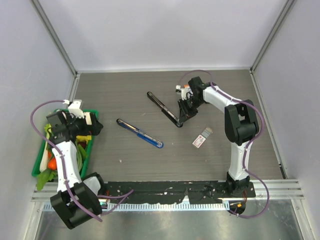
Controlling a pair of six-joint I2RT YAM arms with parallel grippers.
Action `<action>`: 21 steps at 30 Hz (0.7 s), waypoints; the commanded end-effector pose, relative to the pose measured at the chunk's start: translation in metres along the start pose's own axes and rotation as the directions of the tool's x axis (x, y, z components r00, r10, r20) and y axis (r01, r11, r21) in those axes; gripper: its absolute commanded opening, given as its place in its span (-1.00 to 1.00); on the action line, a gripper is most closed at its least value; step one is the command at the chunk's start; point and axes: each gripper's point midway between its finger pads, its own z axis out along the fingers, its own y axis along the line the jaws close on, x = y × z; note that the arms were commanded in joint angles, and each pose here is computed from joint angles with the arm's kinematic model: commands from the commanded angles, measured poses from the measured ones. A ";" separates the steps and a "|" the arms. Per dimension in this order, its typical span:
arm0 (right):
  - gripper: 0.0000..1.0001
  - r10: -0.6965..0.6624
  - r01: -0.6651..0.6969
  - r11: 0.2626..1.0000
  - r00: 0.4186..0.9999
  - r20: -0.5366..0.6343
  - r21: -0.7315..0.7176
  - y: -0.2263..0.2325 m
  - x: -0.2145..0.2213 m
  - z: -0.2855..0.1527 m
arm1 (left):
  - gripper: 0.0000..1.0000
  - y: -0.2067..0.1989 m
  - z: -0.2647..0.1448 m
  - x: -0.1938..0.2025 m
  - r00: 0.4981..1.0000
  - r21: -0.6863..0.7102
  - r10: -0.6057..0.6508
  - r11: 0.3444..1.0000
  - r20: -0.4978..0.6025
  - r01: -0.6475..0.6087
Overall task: Load the staples into the stapler
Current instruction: Install the staple into the stapler.
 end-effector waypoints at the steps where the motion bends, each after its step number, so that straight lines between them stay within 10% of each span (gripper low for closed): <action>1: -0.54 -0.019 0.019 1.000 0.999 0.046 -0.009 0.009 -0.016 -0.008 | 0.99 -0.001 -0.001 -0.003 1.000 0.016 0.004 1.000 0.014 -0.004; 21: -0.42 -0.016 0.015 1.000 0.999 0.037 0.014 0.002 -0.017 -0.004 | 0.99 -0.001 -0.002 -0.004 1.000 0.016 0.008 1.000 0.021 -0.008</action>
